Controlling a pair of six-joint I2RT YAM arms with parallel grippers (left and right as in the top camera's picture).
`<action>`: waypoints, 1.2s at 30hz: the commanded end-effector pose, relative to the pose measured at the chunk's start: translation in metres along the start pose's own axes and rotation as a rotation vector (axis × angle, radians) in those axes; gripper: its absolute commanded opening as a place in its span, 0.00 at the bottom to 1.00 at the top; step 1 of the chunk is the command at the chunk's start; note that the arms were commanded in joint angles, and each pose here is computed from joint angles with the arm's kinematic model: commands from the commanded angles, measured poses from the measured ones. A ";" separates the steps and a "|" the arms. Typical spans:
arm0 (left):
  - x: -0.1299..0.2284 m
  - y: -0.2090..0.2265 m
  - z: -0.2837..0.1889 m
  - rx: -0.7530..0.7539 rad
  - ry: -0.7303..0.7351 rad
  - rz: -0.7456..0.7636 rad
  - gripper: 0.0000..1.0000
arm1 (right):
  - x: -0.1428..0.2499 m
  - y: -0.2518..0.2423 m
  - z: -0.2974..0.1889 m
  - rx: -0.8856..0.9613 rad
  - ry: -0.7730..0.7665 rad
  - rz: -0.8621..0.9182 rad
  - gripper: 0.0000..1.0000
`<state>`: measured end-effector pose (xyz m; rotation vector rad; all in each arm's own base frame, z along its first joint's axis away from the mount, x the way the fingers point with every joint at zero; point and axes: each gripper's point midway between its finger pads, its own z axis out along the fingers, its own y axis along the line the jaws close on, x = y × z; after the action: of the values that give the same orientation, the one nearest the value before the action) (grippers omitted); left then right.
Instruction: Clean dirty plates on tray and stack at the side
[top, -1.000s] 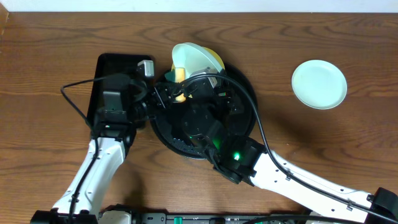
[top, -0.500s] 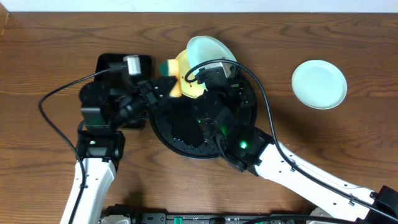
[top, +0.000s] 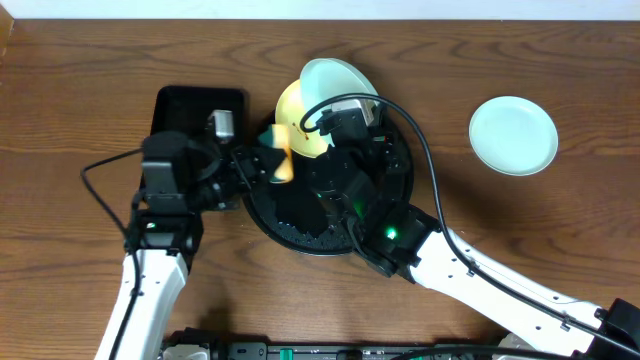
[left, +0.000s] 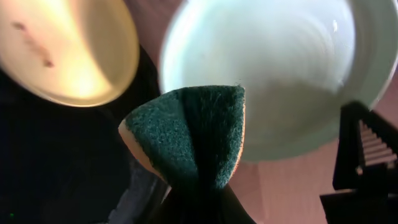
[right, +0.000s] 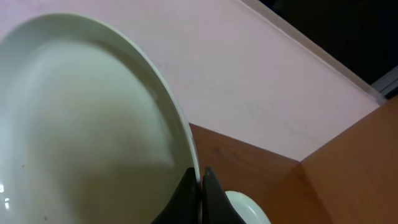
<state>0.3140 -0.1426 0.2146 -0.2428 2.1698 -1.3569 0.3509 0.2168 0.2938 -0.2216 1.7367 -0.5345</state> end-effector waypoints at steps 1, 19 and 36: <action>0.009 -0.015 0.010 0.048 0.041 0.066 0.08 | -0.008 -0.009 -0.002 0.003 -0.012 0.075 0.01; 0.042 -0.012 0.076 0.054 0.141 0.136 0.08 | -0.009 -0.008 -0.003 -0.001 -0.014 0.090 0.01; 0.014 -0.011 0.089 0.078 0.025 0.205 0.08 | -0.012 0.001 -0.012 -0.030 -0.029 0.087 0.01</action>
<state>0.3413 -0.2271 0.1855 0.0357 2.1201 -1.3782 0.3479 0.2239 0.2933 -0.2147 1.7366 -0.4896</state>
